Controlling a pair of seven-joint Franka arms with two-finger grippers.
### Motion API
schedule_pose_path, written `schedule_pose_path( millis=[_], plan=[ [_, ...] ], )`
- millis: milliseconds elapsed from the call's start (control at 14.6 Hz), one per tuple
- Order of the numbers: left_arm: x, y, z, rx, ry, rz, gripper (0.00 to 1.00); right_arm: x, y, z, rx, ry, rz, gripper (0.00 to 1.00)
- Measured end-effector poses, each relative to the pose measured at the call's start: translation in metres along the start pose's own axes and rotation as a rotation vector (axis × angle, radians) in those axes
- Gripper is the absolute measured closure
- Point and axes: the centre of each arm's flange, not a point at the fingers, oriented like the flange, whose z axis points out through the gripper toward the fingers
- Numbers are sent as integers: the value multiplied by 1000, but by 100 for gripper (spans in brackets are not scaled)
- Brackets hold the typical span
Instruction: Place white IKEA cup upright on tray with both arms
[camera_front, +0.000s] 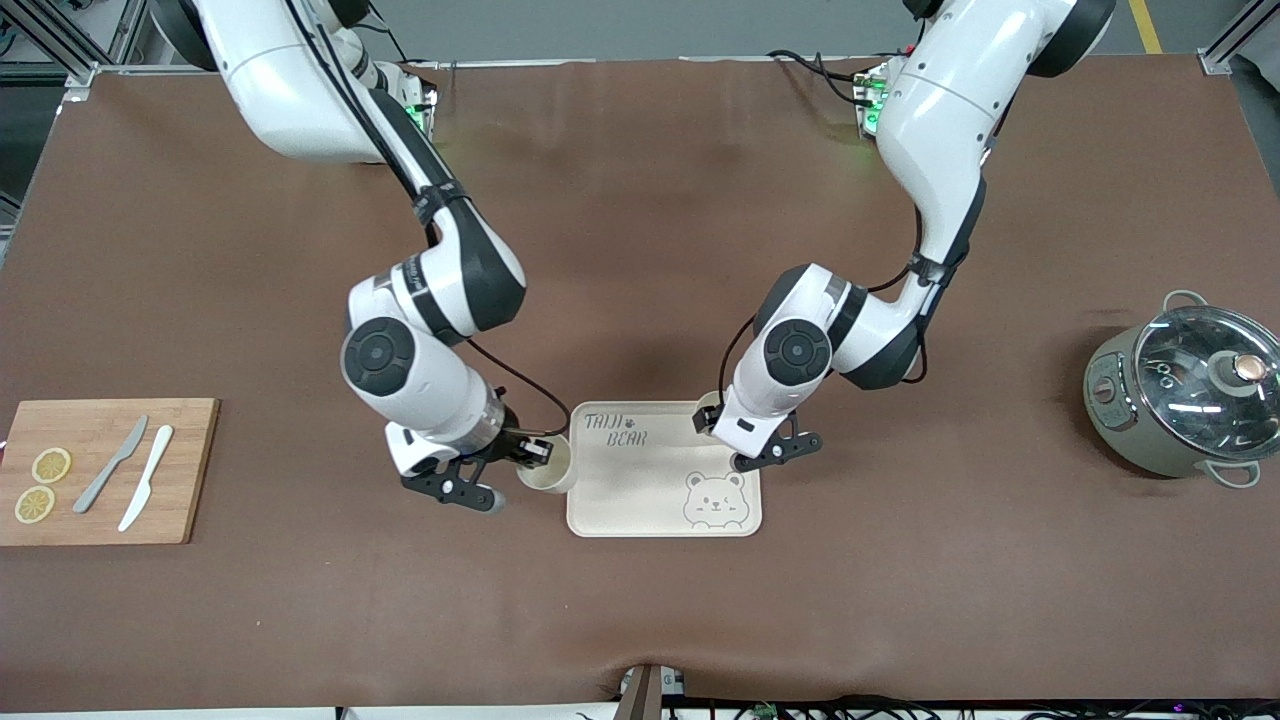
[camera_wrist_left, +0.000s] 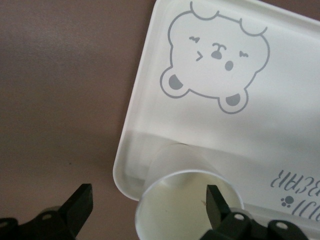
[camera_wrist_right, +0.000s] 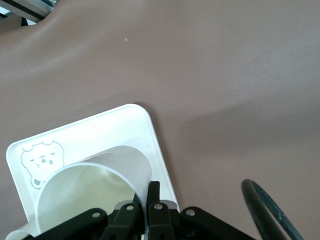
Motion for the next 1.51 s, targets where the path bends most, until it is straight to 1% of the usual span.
schedule_pose_path(
  millis=[205,342,479,616,821,1095,1300,1505],
  plan=[
    [2,-4,-29,15,-5,-6,0,-17,-22,28,18,15,2,96],
    [8,-9,-47,37,-21,-17,0,-29,-32,51,29,28,9,96],
    [21,-22,-59,50,-33,-27,0,-40,-40,74,35,36,10,96],
    [39,-40,-72,42,-25,-13,0,-47,-43,89,26,40,4,96],
    [75,-83,-92,29,-12,18,0,-53,-45,103,15,48,-9,96],
    [128,-169,-114,22,-12,56,0,-58,-44,116,-23,66,-29,96],
    [151,-214,-118,16,-10,63,0,-60,-44,122,-22,69,-31,96],
    [164,-243,-121,13,-8,107,0,-60,-44,123,-22,70,-31,96]
  ],
)
